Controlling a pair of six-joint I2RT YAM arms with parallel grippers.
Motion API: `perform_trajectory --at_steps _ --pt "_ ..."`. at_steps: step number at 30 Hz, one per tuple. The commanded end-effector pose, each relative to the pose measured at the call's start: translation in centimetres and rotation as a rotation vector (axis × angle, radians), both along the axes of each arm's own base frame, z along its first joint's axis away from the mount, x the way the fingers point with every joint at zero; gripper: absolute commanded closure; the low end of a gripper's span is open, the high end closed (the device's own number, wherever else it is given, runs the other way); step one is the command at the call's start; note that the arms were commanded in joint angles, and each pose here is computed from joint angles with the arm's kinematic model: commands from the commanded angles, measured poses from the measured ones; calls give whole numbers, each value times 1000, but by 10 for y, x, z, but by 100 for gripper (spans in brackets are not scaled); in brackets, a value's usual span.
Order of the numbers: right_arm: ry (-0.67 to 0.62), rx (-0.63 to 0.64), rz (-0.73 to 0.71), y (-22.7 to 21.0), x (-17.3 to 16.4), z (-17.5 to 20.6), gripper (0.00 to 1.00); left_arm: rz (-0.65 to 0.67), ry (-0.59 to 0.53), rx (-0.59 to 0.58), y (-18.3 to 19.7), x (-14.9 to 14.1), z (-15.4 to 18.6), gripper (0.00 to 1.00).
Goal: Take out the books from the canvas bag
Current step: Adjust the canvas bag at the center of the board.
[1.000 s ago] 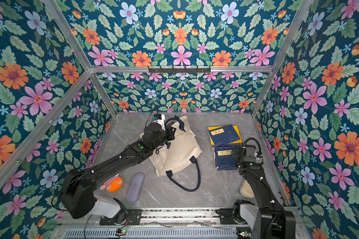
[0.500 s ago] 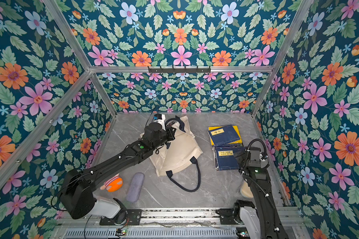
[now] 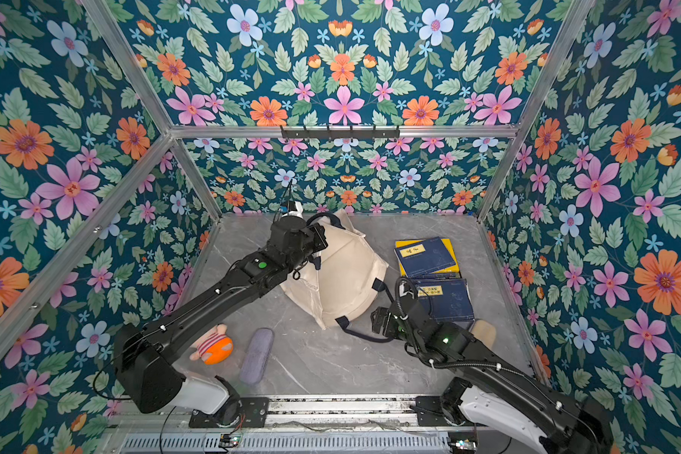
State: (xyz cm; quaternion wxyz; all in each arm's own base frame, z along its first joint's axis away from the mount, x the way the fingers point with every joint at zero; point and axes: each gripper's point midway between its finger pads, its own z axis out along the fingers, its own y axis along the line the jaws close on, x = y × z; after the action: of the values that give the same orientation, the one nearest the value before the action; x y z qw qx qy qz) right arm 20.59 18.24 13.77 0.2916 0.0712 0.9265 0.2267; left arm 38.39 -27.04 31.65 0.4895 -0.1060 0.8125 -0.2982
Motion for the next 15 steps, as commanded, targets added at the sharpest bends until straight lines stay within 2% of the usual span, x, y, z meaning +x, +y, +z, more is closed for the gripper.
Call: perform_trajectory --at_steps 1,6,10,15 --pt "-54 8 -29 8 15 -3 3 35 -6 -36 6 0 11 100" --pt "-136 49 2 23 33 -7 3 19 12 -78 3 -5 15 100" --pt "-120 111 -10 22 52 -21 3 17 12 -106 4 -9 22 100" --pt "-162 140 12 34 64 -23 5 12 11 -139 4 -14 30 100"
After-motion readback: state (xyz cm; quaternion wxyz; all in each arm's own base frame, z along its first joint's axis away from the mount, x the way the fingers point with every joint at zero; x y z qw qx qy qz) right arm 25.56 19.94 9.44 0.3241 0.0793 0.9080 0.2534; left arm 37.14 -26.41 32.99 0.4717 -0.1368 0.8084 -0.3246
